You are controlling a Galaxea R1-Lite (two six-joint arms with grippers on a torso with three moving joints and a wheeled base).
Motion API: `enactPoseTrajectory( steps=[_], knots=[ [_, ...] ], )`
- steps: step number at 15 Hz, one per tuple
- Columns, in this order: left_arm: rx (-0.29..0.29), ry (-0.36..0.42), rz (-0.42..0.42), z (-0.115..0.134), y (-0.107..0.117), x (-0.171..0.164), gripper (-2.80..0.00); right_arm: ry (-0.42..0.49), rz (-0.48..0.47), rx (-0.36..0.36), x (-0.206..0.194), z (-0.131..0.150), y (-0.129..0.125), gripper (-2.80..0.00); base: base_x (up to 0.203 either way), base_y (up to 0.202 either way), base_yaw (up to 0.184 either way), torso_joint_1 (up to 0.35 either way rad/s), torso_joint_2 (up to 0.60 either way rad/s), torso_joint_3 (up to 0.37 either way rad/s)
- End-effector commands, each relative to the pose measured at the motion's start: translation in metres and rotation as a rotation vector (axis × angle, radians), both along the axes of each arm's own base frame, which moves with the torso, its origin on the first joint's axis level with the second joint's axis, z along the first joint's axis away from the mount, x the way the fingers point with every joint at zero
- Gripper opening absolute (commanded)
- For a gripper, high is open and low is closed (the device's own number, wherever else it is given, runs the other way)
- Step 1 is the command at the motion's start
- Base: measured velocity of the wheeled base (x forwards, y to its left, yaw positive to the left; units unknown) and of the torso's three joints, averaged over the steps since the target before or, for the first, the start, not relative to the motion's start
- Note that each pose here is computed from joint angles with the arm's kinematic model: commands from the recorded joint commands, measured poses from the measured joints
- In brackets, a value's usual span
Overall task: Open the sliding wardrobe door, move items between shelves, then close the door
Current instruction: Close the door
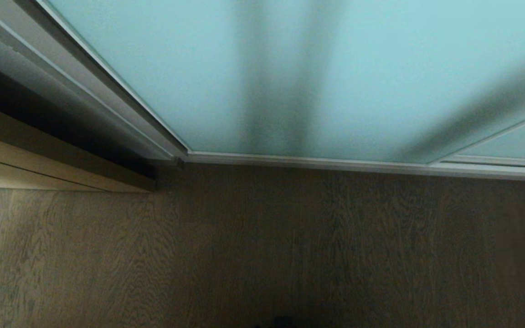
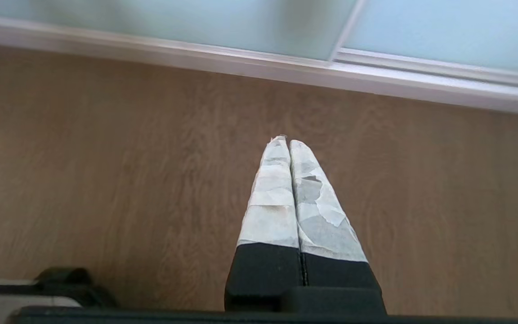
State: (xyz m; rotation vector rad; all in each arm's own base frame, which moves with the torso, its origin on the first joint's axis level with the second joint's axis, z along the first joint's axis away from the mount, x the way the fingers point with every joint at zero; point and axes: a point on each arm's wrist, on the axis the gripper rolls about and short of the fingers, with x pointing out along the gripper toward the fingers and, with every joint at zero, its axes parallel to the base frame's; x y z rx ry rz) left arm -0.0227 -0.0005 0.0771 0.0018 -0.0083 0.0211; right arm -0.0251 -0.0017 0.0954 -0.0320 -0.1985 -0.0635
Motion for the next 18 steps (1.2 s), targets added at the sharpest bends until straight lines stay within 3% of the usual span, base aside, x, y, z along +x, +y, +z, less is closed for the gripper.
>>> enactPoseTrajectory(
  steps=[1,3,9,13,18],
  knots=[
    [0.000,-0.001,0.000,0.000,0.000,0.000,-2.80,0.003,0.033,-0.051,0.000,0.000,0.001,-2.80,0.000,0.000,0.000,0.000,0.00,0.000],
    [0.000,-0.001,0.000,0.000,0.000,0.000,-2.80,0.028,0.045,-0.085,0.000,-0.003,0.001,-2.80,0.000,0.000,0.000,0.000,0.00,0.000],
    [0.000,0.001,0.000,0.000,0.000,0.000,-2.80,0.217,0.066,-0.077,0.002,-0.022,0.002,-2.80,0.000,0.000,0.000,0.000,0.00,0.000],
    [0.000,-0.001,0.000,0.000,0.000,0.000,-2.80,0.199,0.070,0.018,0.002,-0.020,0.002,-2.80,0.000,0.000,0.000,0.000,0.00,0.000],
    [0.000,-0.001,0.000,0.000,0.000,0.000,-2.80,0.197,0.071,0.027,0.002,-0.020,0.002,-2.80,0.000,0.000,0.000,0.000,0.00,0.000]
  ],
)
